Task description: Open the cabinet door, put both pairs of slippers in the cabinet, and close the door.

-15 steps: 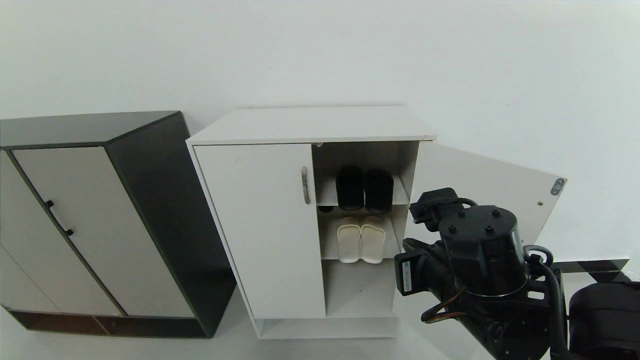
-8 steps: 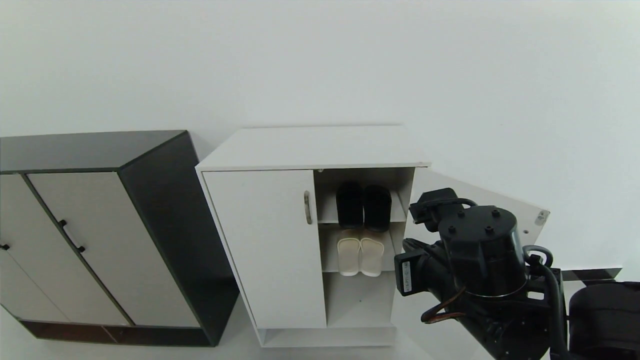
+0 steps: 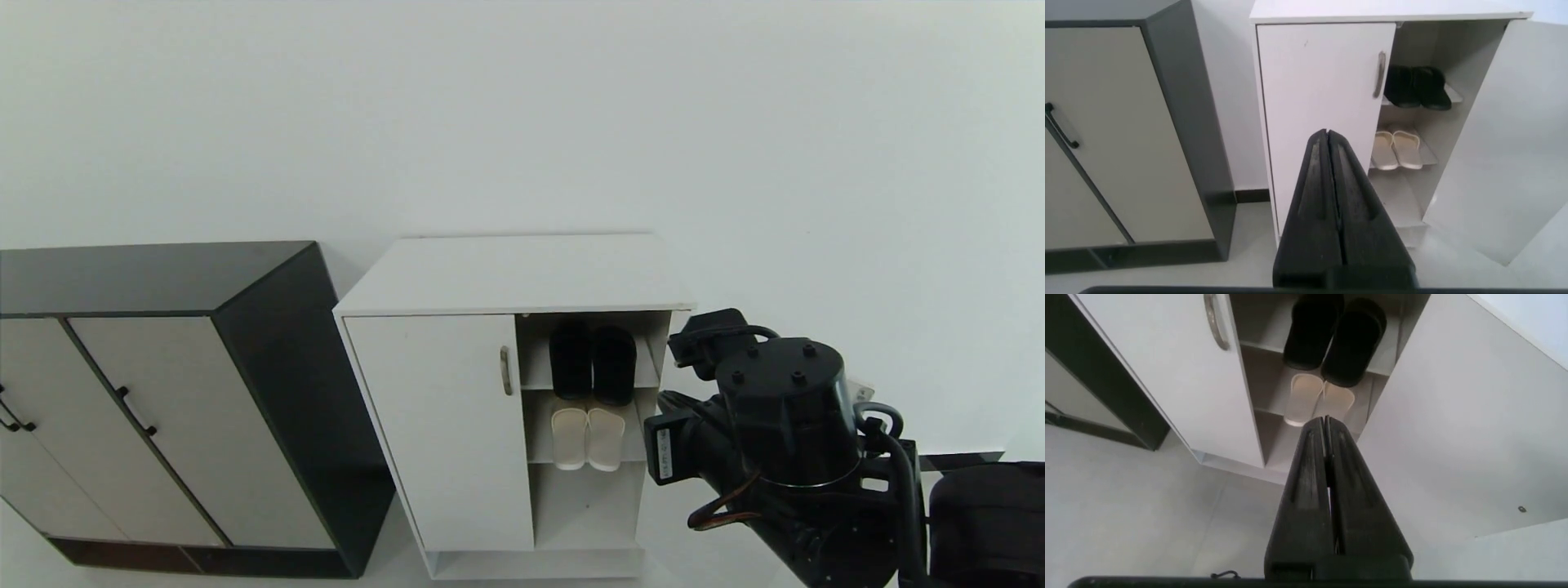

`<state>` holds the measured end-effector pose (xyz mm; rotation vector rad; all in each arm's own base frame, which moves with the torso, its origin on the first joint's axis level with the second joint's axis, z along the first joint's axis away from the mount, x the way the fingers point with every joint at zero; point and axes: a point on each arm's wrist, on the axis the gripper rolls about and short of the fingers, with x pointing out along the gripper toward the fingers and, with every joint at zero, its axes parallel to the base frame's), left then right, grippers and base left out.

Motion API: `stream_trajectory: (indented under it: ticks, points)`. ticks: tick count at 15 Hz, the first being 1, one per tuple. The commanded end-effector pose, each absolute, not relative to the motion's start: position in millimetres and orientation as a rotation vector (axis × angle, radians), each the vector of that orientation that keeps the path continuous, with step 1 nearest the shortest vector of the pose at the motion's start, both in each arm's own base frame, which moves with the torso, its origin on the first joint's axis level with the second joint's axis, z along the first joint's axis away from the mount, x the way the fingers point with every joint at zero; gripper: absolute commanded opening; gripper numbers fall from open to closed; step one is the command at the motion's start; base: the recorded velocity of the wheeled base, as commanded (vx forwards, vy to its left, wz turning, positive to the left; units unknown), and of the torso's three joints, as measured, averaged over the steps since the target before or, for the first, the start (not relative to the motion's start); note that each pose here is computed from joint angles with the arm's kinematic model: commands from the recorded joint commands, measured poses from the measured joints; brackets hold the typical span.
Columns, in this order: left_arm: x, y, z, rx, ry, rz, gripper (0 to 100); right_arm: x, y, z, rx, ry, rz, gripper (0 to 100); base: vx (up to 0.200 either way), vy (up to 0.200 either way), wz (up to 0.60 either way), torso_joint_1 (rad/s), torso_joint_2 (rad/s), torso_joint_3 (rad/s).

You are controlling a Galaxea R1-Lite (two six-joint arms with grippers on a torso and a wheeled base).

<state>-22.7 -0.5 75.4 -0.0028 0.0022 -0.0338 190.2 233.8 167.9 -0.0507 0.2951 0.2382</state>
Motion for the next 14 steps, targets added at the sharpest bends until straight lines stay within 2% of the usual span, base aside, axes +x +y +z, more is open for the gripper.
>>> stream_trajectory:
  ticks: [1,5,13,14]
  points:
    - [-22.7,-0.6,75.4,-0.005,0.003,-0.034,0,190.1,233.9,167.9,-0.05,0.295,0.239,0,0.0,0.0,0.0,0.051,-0.1,-0.066]
    - [-22.7,-0.6,75.4,-0.005,0.003,-0.034,0,190.1,233.9,167.9,-0.052,0.294,0.239,0,0.0,0.0,0.0,0.008,-0.01,-0.01]
    - [-22.7,-0.6,75.4,-0.003,0.003,-0.034,0,194.2,231.6,168.6,-0.047,0.293,0.224,0,0.0,0.0,-0.6,0.004,0.0,0.001]
    - [-22.7,-0.6,75.4,-0.003,0.003,-0.034,0,195.7,230.7,169.1,-0.044,0.291,0.218,0,0.0,0.0,0.0,0.0,0.0,0.0]
